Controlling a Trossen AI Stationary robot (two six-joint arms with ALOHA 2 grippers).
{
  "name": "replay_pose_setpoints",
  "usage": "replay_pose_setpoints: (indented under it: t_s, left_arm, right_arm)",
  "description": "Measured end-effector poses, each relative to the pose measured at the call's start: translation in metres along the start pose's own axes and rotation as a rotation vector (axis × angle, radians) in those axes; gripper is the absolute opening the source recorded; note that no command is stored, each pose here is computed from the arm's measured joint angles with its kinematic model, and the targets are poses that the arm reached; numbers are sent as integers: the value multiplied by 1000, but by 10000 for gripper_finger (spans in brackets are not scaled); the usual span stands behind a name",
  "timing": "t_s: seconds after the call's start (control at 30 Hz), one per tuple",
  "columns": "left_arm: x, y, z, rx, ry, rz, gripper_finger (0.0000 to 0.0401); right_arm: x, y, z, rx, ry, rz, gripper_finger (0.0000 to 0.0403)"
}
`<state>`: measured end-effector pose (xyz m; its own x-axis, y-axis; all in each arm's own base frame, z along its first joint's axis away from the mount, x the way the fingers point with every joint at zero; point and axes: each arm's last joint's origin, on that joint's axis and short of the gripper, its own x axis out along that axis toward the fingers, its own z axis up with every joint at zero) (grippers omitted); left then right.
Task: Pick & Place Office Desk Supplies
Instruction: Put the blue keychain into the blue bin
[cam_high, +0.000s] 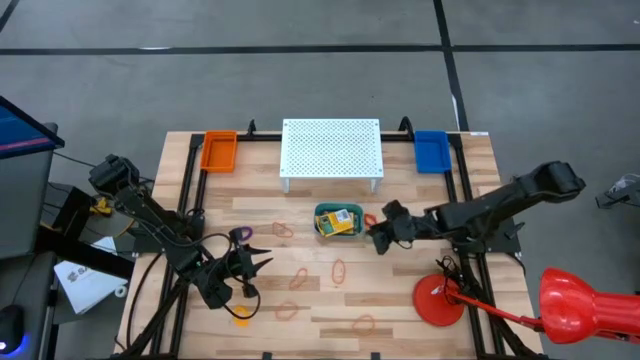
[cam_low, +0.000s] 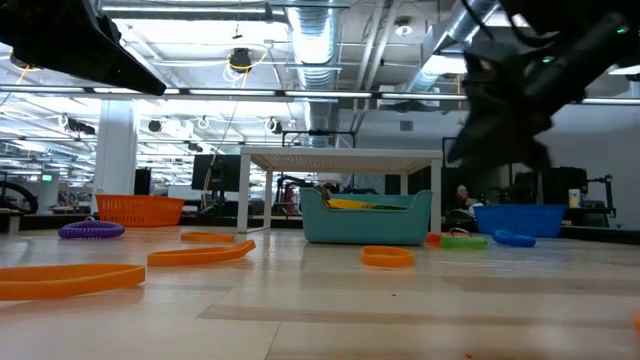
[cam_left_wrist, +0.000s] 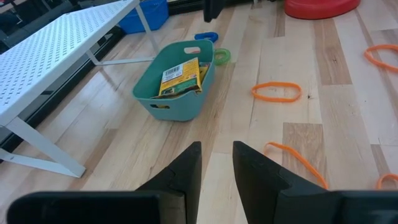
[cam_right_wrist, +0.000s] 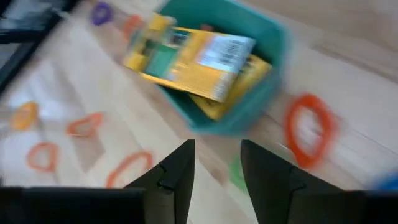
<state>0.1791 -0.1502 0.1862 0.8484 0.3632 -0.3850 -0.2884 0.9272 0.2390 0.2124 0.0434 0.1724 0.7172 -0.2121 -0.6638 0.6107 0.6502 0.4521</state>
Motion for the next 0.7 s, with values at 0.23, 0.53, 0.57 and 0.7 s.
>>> replay_pose_setpoints:
  t_s: [0.23, 0.53, 0.57, 0.7]
  left_arm:
    - [1, 1, 0, 1, -3, 11, 85]
    - [3, 2, 1, -6, -1, 20, 85]
    - [3, 2, 1, -6, -1, 21, 85]
    - [3, 2, 1, -8, -2, 20, 85]
  right_arm:
    - [-26, -21, -16, 36, 55, -207, 127]
    - [-26, -41, -12, 24, 76, -402, 127]
    - [-24, -43, -11, 14, 79, -416, 127]
    - [-12, -47, -8, -32, 108, -462, 129]
